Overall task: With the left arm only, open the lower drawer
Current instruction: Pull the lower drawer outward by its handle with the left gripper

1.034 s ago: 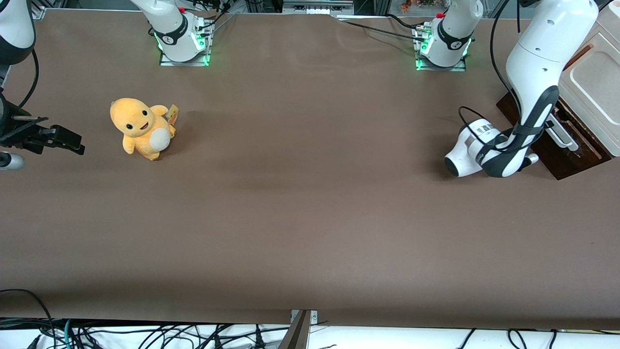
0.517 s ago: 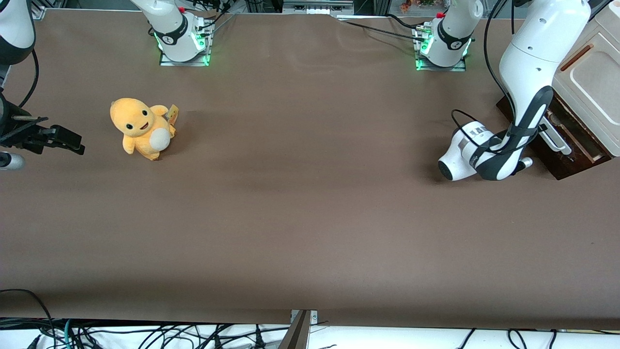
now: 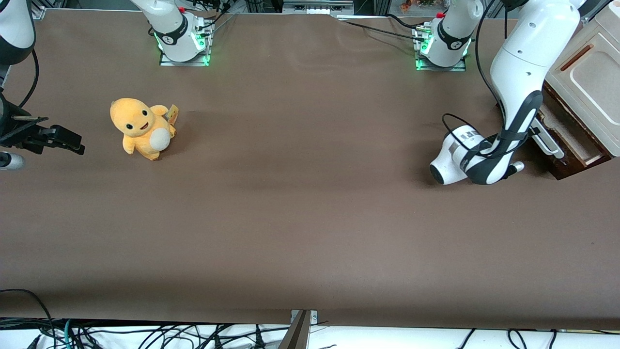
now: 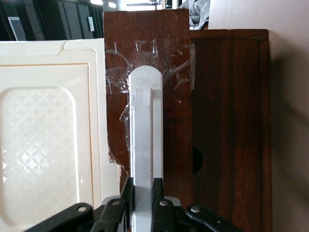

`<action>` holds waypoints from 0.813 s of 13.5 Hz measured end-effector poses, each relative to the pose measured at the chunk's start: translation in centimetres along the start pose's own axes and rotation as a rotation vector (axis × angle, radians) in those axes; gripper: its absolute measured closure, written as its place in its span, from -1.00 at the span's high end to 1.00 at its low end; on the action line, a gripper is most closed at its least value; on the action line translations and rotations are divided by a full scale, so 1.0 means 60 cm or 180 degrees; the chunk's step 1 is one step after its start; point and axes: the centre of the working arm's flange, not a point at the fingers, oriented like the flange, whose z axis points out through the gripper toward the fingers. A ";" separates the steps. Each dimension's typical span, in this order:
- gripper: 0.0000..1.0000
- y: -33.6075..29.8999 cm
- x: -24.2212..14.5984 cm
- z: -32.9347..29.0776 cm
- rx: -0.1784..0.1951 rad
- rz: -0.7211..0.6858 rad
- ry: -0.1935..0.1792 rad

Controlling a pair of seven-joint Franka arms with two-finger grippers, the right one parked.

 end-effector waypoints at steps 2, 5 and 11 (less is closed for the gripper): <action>-0.64 0.001 0.003 -0.003 -0.0002 0.0005 -0.0029; -0.64 -0.001 0.007 -0.011 -0.0019 0.0001 -0.0073; -0.64 0.001 0.012 -0.023 -0.0003 0.0000 -0.0132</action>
